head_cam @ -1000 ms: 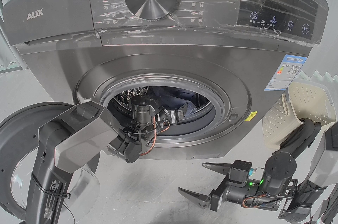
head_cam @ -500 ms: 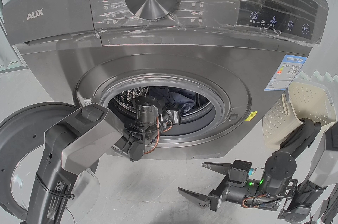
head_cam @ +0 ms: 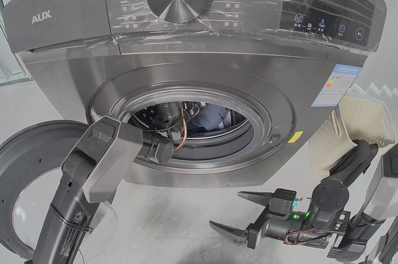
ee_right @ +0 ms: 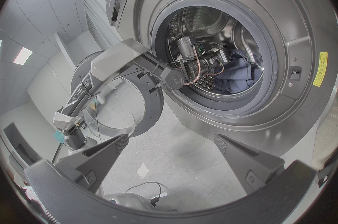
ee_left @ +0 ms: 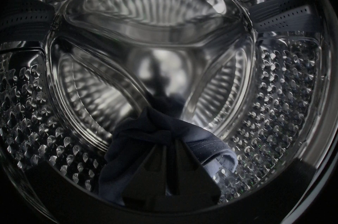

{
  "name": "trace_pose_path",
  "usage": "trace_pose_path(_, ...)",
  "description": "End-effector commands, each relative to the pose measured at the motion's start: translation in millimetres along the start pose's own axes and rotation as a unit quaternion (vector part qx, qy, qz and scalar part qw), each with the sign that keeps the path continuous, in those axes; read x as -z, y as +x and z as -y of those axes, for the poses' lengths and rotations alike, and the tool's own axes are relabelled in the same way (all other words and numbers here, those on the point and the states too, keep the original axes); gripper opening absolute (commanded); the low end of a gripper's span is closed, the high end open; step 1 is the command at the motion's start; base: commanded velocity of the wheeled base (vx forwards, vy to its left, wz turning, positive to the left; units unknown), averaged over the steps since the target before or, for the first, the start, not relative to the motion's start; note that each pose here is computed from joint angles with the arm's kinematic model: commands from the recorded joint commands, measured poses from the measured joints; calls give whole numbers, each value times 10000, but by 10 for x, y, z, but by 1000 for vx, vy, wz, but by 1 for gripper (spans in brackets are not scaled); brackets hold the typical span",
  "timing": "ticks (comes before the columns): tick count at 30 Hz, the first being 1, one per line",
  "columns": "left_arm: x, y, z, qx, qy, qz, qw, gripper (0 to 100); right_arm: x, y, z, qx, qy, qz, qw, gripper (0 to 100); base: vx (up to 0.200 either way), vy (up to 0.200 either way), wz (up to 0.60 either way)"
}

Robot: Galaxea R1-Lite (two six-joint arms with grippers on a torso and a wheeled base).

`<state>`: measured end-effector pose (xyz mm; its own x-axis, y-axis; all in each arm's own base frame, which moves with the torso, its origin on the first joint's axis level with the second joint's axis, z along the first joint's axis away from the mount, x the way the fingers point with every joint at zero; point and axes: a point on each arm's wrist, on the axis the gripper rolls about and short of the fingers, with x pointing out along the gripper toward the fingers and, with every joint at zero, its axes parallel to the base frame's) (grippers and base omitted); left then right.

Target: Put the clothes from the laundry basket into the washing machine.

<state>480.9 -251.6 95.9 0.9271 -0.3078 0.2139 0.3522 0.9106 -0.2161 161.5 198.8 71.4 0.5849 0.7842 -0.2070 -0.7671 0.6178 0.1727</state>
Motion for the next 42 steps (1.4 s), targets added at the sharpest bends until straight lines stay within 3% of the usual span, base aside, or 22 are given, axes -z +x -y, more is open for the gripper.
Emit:
trace_pose_path(1, 190, 92, -122, -245, -4, 77, 9997, 0, 3, 0, -1, -2, 3, -8, 10000, 100, 0, 0, 0)
trace_pose_path(5, 182, 84, -112, -240, -26, 61, 9997, 0, 3, 0, -1, -2, 3, -8, 10000, 100, 0, 0, 0)
trace_pose_path(6, 169, 80, -93, -226, -68, 59, 9997, 100, 3, 0, -1, -2, 3, -8, 10000, 100, 0, 0, 0)
trace_pose_path(9, 111, 24, -39, -213, -272, -57, 9994, 100, 0, -2, -1, -3, 3, 0, 10000, 100, 0, 0, 0)
trace_pose_path(11, 48, -87, 22, -194, -321, -278, 9989, 100, -1, -6, -2, -3, 3, 0, 10000, 100, 0, 0, 0)
trace_pose_path(17, -94, -624, 236, 62, -227, -1053, 9942, 100, -20, -24, 14, 29, 2, 37, 10000, 100, 0, 0, 0)
trace_pose_path(23, -206, -1373, 430, 573, -136, -1876, 9805, 100, -27, -93, 51, 99, 20, 26, 9999, 100, 0, 0, 0)
trace_pose_path(24, -206, -1373, 430, 573, -136, -1876, 9805, 100, -27, -93, 51, 99, 20, 26, 9999, 100, 0, 0, 0)
trace_pose_path(26, -203, -1696, 586, 900, -163, -1824, 9790, 100, -83, -138, 73, 148, 27, 144, 9998, 100, 0, 0, 0)
trace_pose_path(28, -208, -1776, 619, 988, -175, -1782, 9789, 100, -99, -161, 80, 165, 30, 178, 9997, 100, 0, 0, 0)
trace_pose_path(30, -231, -2046, 718, 1243, -195, -1790, 9758, 100, -130, -254, 122, 270, 49, 235, 9993, 100, 0, 0, 0)
trace_pose_path(36, -442, -2472, 781, 1600, -278, -1727, 9715, 100, -152, -489, 219, 544, 104, 284, 9981, 100, 0, 0, 0)
trace_pose_path(42, -641, -2946, 805, 1923, -361, -1642, 9668, 100, -158, -710, 210, 650, 153, 336, 9972, 100, 0, 0, 0)
